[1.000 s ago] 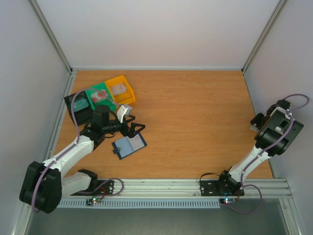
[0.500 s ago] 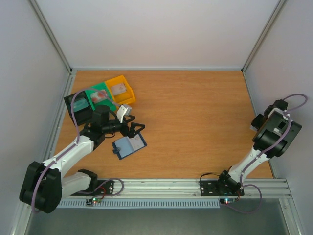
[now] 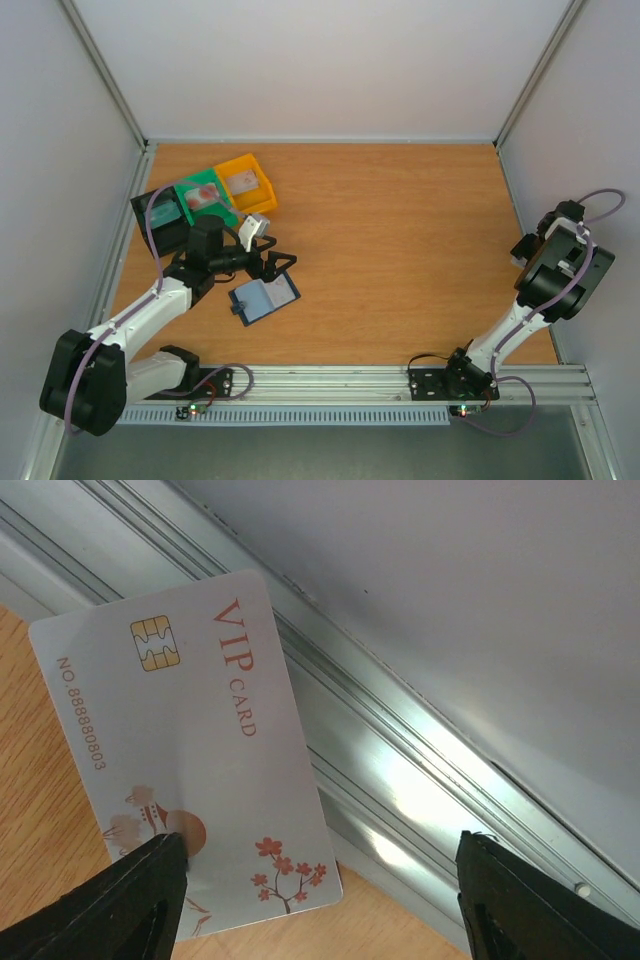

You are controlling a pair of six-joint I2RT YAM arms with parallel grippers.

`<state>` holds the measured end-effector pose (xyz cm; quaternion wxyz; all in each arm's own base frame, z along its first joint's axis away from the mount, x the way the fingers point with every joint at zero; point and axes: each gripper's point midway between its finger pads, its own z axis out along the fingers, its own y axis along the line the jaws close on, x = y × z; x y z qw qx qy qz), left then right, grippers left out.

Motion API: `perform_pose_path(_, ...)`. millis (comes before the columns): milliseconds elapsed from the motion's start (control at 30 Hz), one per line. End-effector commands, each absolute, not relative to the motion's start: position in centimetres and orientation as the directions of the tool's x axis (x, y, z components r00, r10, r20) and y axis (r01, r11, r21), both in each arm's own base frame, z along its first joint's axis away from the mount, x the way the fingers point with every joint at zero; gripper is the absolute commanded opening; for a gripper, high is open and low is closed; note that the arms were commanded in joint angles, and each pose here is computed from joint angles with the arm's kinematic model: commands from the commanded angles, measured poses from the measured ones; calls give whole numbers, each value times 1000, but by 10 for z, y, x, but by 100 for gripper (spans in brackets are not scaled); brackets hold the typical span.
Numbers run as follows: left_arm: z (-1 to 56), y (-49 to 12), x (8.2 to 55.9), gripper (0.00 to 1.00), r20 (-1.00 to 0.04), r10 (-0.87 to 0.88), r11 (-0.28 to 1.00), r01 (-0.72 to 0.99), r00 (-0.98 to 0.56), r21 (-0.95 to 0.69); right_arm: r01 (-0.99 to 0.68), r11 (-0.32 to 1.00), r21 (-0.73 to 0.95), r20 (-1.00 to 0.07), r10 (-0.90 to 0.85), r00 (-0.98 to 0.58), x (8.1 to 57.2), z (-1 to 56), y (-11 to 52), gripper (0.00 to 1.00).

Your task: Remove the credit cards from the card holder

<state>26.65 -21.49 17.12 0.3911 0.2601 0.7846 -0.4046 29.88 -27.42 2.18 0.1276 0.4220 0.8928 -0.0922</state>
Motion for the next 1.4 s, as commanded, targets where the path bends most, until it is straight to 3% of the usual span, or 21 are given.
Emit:
perform_pose_path(0,177,-218,266,99,-847,90,515,753,-523,-410,847,527,-76,-388,767,-511,288,43,-303,76)
perform_pose_path(133,174,-218,266,99,-842,90,514,749,-531,-417,830,557,33,-432,757,-491,309,51,-298,84)
perform_pose_path(233,174,-218,266,99,-840,87,514,747,-535,-422,839,543,43,-413,774,-480,315,38,-302,98)
perform_pose_path(500,173,-217,266,99,-836,91,522,741,-540,-422,835,548,45,-344,794,-502,317,10,-303,99)
perform_pose_path(633,173,-217,266,99,-839,90,522,743,-536,-419,822,558,113,-306,807,-506,318,2,-301,95)
perform_pose_path(767,172,-217,267,99,-840,91,524,743,-535,-417,872,489,-24,-271,836,-477,286,-8,-315,75)
perform_pose_path(867,173,-217,267,99,-841,89,523,744,-533,-416,884,457,-94,-304,833,-463,271,-2,-322,73)
perform_pose_path(1367,173,-217,265,99,-844,86,523,745,-530,-414,935,337,-107,-358,864,-353,236,7,-316,64)
